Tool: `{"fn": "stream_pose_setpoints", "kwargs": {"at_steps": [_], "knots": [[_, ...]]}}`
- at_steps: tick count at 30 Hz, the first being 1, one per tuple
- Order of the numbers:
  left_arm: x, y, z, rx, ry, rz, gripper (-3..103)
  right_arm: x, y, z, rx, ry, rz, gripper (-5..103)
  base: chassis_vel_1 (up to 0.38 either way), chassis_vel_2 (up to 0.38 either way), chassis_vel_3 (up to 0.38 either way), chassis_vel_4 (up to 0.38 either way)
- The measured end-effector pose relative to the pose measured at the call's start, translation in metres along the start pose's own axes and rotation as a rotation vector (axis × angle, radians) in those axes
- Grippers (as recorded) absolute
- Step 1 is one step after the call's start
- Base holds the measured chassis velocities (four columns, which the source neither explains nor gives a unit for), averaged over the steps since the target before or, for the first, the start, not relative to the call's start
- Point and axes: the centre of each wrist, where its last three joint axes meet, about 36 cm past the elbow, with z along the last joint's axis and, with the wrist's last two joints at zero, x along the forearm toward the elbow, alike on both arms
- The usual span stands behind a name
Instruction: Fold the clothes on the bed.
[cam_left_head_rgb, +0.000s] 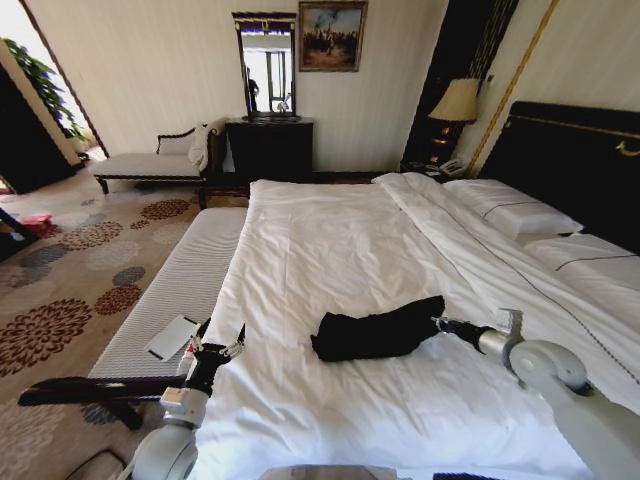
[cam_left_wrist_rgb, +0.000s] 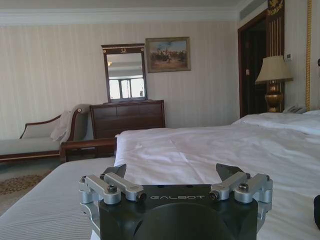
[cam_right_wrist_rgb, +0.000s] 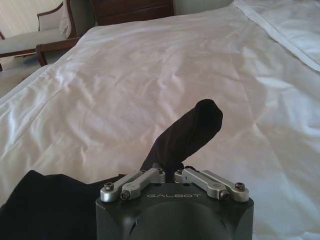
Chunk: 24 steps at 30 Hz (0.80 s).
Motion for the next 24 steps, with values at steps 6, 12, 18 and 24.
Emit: {"fn": "stream_pose_setpoints", "kwargs": {"at_steps": [6,12,18,24], "knots": [[0.000,0.000,0.000,0.000,0.000,0.000,100,0.005,0.037,-0.010,0.025,-0.014,-0.066,3,0.000,0.000,0.000,0.000],[0.000,0.000,0.000,0.000,0.000,0.000,100,-0.002,0.064,-0.001,0.088,-0.004,-0.091,3,0.000,0.000,0.000,0.000],[0.000,0.000,0.000,0.000,0.000,0.000,100,-0.003,0.083,0.008,0.078,-0.006,-0.156,3,0.000,0.000,0.000,0.000],[0.000,0.000,0.000,0.000,0.000,0.000,100,-0.005,0.102,0.011,0.081,-0.011,-0.227,3,0.000,0.000,0.000,0.000]]}}
